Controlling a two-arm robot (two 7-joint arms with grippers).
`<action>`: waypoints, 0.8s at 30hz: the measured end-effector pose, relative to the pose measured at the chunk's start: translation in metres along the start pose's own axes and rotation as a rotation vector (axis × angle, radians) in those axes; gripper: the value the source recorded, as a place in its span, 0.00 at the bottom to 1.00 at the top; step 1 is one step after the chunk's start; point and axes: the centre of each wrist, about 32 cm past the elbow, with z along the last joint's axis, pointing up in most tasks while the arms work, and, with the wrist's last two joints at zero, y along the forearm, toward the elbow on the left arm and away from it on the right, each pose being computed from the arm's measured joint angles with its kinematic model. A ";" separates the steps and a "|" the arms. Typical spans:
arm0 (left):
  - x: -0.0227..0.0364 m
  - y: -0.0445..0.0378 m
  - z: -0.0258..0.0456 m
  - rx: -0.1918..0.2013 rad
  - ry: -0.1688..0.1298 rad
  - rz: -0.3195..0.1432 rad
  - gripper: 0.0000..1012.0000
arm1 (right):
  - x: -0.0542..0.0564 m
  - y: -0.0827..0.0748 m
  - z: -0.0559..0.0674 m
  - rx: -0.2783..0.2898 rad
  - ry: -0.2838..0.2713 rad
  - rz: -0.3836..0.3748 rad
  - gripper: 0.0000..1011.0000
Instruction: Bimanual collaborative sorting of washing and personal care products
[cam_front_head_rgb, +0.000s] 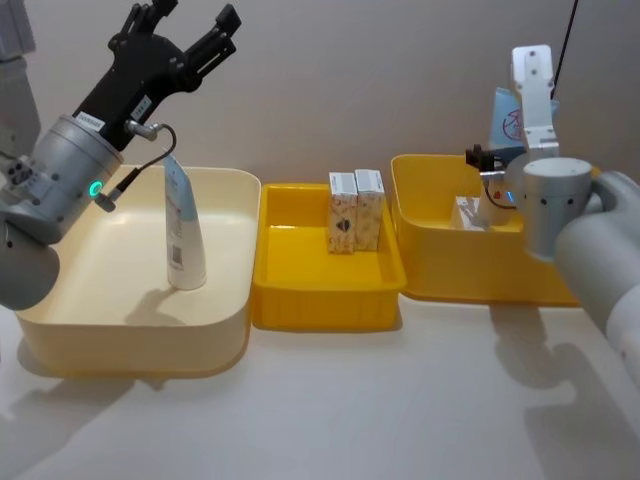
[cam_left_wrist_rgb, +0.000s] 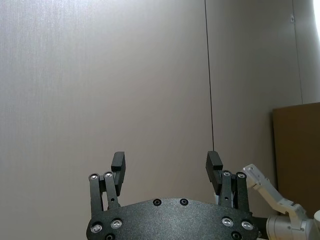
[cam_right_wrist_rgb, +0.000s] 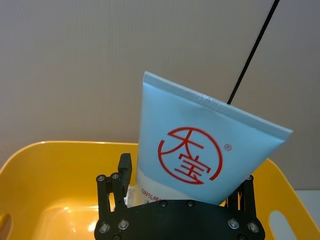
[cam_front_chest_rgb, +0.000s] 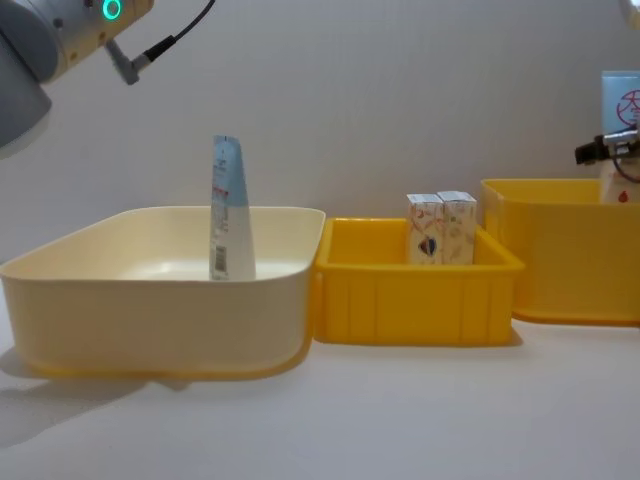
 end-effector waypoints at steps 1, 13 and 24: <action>0.0000 0.0000 0.0000 0.000 0.000 0.000 0.99 | 0.001 -0.001 0.000 0.008 0.002 0.001 0.99; 0.0000 0.0000 0.0000 0.000 0.000 0.000 0.99 | 0.019 -0.020 0.005 0.154 0.070 0.069 0.99; 0.0000 0.0000 0.0000 0.000 0.000 0.000 0.99 | 0.035 -0.046 0.015 0.319 0.118 0.134 0.99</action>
